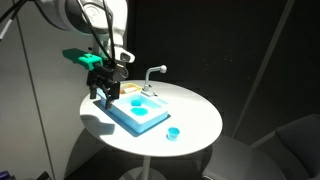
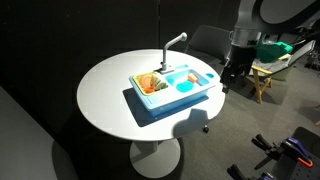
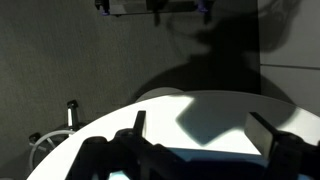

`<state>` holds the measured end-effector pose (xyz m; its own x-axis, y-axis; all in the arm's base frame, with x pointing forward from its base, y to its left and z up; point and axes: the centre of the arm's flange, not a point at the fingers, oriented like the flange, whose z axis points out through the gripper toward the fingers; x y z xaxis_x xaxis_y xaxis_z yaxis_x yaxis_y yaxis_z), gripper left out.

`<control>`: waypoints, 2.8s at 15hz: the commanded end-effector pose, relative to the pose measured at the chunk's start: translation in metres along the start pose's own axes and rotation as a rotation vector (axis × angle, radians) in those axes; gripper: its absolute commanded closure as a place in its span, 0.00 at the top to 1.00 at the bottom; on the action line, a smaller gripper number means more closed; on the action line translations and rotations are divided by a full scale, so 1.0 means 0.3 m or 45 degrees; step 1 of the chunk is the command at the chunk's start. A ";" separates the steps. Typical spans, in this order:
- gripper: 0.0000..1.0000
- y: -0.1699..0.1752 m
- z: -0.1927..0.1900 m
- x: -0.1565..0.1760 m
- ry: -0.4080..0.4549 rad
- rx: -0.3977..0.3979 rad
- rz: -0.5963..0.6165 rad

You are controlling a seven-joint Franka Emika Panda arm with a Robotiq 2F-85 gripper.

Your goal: Shift the blue cup to the right side of the toy sink

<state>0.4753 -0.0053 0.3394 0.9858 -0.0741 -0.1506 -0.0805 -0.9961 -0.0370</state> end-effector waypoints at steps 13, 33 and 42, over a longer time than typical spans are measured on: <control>1.00 0.050 -0.320 -0.078 0.109 -0.218 -0.136; 1.00 -0.059 -0.272 0.045 0.274 0.038 0.015; 1.00 -0.054 -0.245 0.037 0.262 0.045 0.020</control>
<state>0.4985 0.0064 0.4109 0.9934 -0.1016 0.0537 -0.0977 -0.9926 -0.0716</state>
